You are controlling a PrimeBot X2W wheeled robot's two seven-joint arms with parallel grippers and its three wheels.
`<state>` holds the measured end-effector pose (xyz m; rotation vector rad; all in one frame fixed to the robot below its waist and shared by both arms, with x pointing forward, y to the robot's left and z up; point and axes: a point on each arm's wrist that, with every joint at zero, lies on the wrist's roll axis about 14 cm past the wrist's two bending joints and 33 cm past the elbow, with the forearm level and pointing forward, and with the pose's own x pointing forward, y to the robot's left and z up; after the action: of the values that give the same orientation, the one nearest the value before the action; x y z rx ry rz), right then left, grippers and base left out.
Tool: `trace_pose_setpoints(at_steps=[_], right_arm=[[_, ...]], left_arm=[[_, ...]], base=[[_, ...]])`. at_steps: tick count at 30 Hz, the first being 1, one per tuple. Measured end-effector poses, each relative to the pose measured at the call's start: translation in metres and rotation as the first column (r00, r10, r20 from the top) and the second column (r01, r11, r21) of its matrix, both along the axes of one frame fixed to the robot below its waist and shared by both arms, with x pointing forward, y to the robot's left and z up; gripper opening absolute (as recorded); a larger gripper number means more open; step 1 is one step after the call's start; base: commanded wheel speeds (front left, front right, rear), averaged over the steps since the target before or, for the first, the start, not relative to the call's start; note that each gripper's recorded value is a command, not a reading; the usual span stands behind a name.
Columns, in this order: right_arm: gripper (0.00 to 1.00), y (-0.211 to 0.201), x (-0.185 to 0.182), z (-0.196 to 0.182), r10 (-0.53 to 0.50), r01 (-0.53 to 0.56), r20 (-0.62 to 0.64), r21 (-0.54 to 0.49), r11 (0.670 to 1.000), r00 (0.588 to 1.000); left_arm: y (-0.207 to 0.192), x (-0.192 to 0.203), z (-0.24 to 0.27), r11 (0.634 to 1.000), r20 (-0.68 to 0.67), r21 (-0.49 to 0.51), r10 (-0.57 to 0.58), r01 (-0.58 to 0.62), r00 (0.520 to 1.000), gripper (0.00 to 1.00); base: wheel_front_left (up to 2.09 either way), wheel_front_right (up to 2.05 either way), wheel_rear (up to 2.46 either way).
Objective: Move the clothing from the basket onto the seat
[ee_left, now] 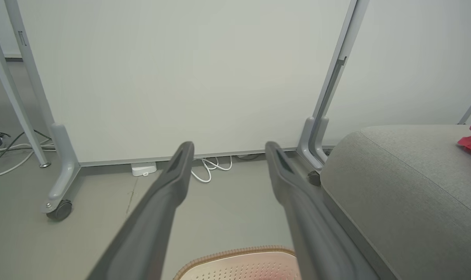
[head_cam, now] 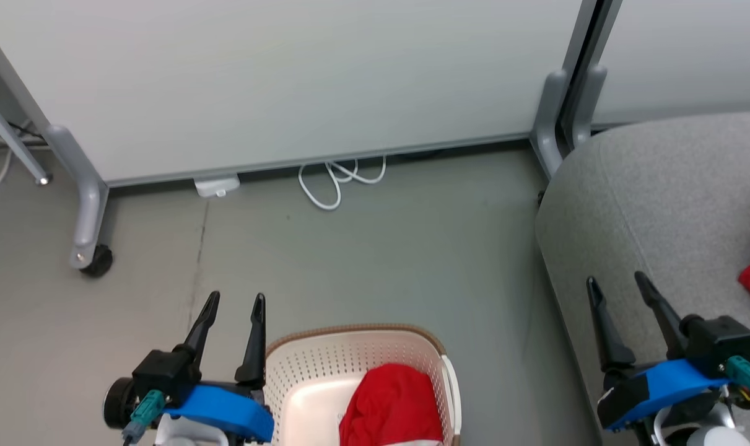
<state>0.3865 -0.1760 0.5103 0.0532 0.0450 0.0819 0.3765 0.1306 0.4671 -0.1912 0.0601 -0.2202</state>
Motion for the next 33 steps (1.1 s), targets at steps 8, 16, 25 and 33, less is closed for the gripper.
trace_pose_setpoints(at_steps=[8, 16, 25, 33], right_arm=[[1.00, -0.005, 0.034, -0.016, -0.015, 0.015, -0.021, -0.006, 1.000, 1.000], [1.00, -0.008, 0.084, -0.033, -0.021, 0.021, -0.006, -0.004, 1.000, 1.000], [1.00, -0.009, 0.124, -0.065, -0.009, 0.009, -0.014, -0.030, 0.999, 1.000], [1.00, -0.013, 0.137, -0.097, -0.009, 0.006, -0.057, -0.055, 0.998, 0.998]], left_arm=[[-0.031, 0.037, -0.025, 0.995, -0.058, 0.001, -0.099, 0.099, 0.993, 1.00], [-0.071, 0.068, -0.080, 0.972, -0.169, -0.007, -0.233, 0.236, 0.958, 1.00], [-0.126, 0.060, -0.175, 0.902, -0.397, -0.062, -0.416, 0.428, 0.818, 1.00], [-0.152, 0.029, -0.253, 0.842, -0.597, -0.142, -0.492, 0.520, 0.634, 1.00]], base=[[0.00, 0.00, 0.00], [0.00, 0.00, 0.00], [0.00, 0.00, 0.00], [0.00, 0.00, 0.00]])
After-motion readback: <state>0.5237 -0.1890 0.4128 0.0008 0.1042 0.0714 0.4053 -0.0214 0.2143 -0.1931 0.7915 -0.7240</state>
